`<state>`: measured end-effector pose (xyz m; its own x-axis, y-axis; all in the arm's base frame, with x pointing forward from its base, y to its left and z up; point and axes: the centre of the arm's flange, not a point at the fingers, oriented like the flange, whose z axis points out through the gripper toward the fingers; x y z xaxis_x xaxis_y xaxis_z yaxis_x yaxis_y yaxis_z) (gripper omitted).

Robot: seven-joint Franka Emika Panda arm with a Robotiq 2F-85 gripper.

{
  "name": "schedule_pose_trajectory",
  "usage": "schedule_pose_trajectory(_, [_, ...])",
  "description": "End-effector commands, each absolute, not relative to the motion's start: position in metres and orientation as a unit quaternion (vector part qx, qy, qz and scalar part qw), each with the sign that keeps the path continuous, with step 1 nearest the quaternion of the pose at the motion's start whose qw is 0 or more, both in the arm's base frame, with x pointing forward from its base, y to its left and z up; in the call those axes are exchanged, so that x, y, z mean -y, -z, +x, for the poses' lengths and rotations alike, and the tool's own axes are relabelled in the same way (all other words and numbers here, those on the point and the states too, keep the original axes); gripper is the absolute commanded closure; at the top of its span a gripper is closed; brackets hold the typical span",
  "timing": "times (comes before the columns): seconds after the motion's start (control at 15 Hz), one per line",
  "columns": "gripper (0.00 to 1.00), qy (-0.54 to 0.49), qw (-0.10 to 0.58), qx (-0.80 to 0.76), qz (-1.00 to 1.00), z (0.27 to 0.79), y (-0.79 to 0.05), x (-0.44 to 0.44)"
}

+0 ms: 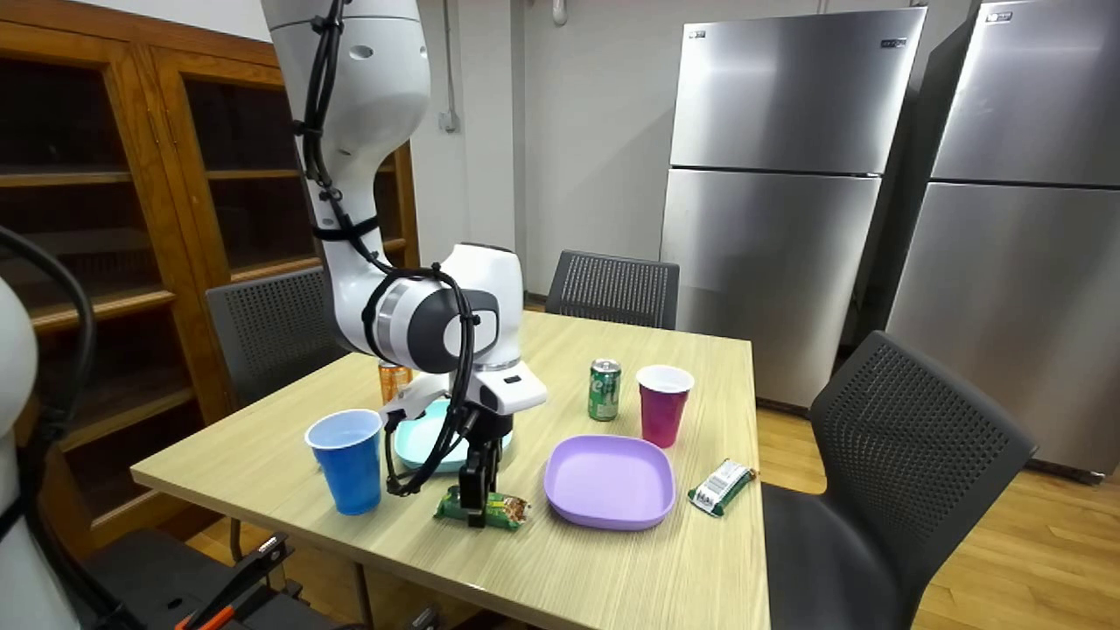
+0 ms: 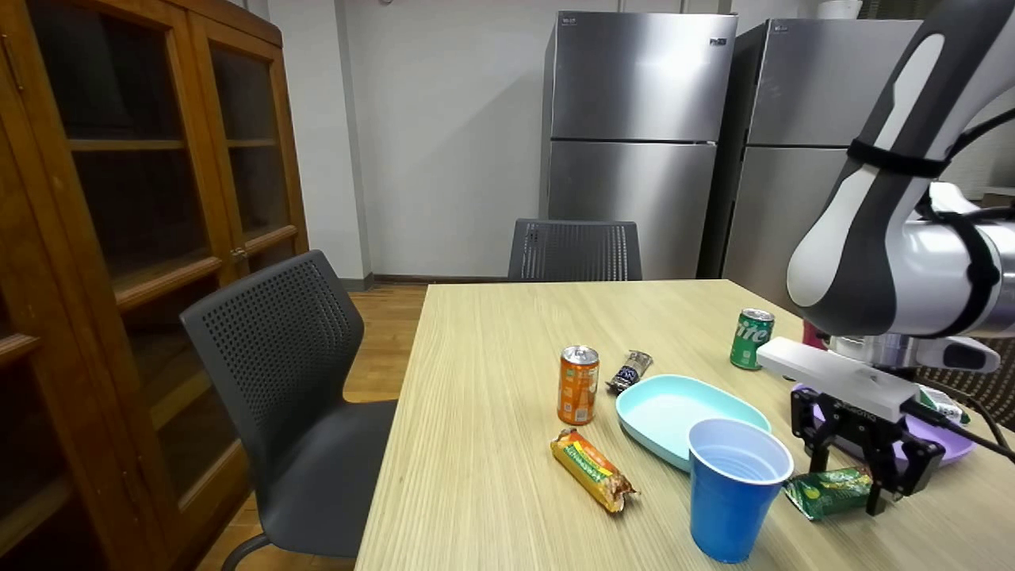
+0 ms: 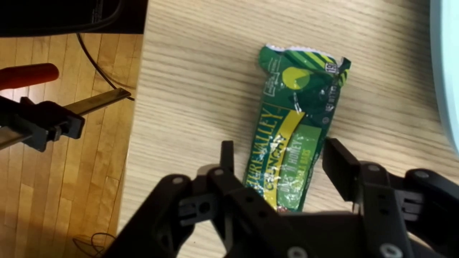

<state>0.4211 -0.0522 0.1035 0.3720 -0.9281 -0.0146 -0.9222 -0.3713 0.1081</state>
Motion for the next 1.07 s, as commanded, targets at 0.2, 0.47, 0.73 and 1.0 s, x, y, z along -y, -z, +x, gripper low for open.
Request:
schedule_pose_trajectory(0.2, [0.88,0.033,0.037,0.552,0.832,0.414,-0.118,0.051])
schedule_pose_trajectory(0.47, [0.91,0.040,0.039,0.556,0.829,0.412,-0.126,0.054])
schedule_pose_trajectory(0.73, [0.91,0.044,0.042,0.566,0.822,0.414,-0.140,0.067])
schedule_pose_trajectory(1.0, [0.91,0.044,0.038,0.577,0.814,0.420,-0.156,0.086])
